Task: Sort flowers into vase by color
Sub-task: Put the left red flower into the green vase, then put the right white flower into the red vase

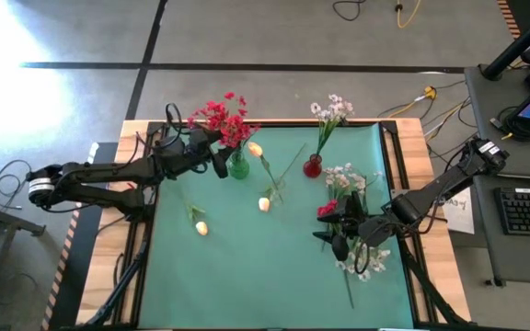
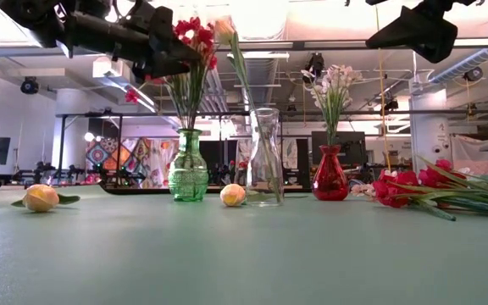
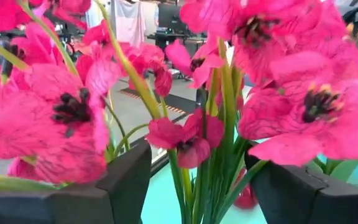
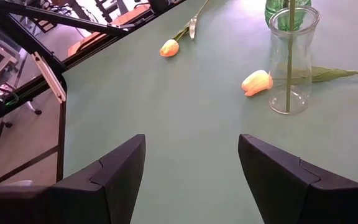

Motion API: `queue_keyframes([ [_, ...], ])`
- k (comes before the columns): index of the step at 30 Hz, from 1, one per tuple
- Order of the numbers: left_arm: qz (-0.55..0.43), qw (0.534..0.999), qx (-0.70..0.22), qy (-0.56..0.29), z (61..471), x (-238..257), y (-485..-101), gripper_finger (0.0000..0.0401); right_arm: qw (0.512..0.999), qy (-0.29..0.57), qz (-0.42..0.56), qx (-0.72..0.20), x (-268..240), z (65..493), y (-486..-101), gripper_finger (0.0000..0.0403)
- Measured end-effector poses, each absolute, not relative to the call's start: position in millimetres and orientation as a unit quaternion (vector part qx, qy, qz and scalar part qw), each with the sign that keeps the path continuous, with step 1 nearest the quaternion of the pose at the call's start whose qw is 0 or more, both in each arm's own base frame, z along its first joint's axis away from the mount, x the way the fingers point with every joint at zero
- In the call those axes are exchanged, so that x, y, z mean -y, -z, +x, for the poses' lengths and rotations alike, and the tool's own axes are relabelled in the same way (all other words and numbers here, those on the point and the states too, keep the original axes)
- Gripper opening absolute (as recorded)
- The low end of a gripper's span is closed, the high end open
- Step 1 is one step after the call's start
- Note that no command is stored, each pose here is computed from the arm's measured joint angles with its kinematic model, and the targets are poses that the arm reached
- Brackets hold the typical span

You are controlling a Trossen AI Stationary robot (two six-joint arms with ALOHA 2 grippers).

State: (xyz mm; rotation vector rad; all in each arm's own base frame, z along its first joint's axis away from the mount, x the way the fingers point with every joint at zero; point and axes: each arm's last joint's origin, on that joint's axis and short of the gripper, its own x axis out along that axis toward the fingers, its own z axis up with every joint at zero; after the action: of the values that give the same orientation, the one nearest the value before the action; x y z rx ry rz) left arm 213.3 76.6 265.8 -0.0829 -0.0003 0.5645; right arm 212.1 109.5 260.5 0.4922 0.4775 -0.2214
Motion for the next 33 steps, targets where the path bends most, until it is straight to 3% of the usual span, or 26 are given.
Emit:
queue_keyframes([
  [24, -0.089, 0.965, -0.028, -0.244, 194.9, -65.8, -270.7, 0.0240, 0.935, 0.109, 0.249, -0.229, -109.9, 212.7, -263.3, 0.0249],
  [33, -0.128, 0.972, -0.053, -0.189, 177.5, -55.9, -274.2, 0.0240, 0.895, 0.131, 0.356, -0.237, -103.3, 216.1, -269.5, 0.0249],
])
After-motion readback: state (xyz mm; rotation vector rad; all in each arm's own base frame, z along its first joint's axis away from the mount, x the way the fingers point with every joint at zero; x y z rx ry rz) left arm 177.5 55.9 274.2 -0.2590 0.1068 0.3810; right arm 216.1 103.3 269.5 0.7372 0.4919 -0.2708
